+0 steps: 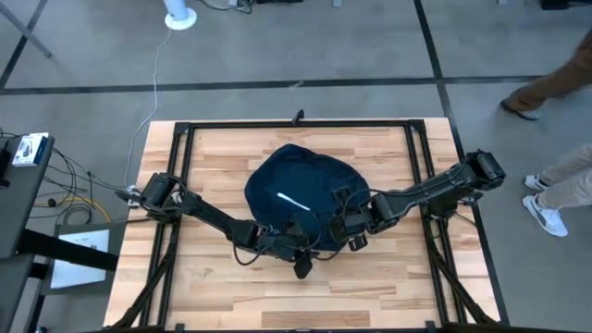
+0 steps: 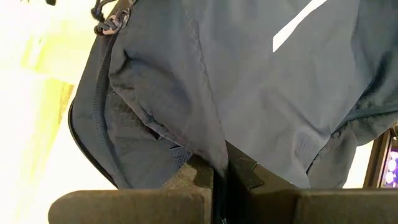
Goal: Unpack backpack
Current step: Open the blue backpack
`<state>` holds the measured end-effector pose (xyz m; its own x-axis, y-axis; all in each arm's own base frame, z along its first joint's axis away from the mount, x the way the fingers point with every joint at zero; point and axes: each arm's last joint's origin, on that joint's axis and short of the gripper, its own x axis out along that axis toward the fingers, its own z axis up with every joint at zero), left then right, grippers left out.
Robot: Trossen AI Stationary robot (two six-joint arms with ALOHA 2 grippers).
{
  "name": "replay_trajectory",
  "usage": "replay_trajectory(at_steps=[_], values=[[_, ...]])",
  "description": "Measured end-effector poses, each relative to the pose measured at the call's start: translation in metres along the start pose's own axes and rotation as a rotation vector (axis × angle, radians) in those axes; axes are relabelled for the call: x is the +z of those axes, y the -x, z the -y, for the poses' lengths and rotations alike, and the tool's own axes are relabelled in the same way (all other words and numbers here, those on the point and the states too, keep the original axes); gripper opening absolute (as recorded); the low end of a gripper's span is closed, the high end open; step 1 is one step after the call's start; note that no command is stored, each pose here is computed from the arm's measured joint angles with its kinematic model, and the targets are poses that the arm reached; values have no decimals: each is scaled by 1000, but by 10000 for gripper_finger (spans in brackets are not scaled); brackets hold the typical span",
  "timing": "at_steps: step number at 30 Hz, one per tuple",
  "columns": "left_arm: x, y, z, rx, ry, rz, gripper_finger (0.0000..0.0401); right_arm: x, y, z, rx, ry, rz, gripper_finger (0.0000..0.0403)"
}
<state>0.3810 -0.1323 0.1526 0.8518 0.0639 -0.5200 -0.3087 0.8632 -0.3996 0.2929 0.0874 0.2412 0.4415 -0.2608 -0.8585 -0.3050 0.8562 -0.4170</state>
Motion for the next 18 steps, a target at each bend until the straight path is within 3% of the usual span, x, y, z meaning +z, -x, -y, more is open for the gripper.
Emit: replay_trajectory(at_steps=[4, 11, 18], values=[[0, 0, -1, 11, -5, 5, 180, 0, 0, 0, 0, -5, 0, 0], [-1, 0, 0, 9, -47, -3, 22, 0, 0, 0, 0, -5, 0, 0], [4, 9, 6, -25, -66, -10, 2, 0, 0, 0, 0, -8, 1, 0]])
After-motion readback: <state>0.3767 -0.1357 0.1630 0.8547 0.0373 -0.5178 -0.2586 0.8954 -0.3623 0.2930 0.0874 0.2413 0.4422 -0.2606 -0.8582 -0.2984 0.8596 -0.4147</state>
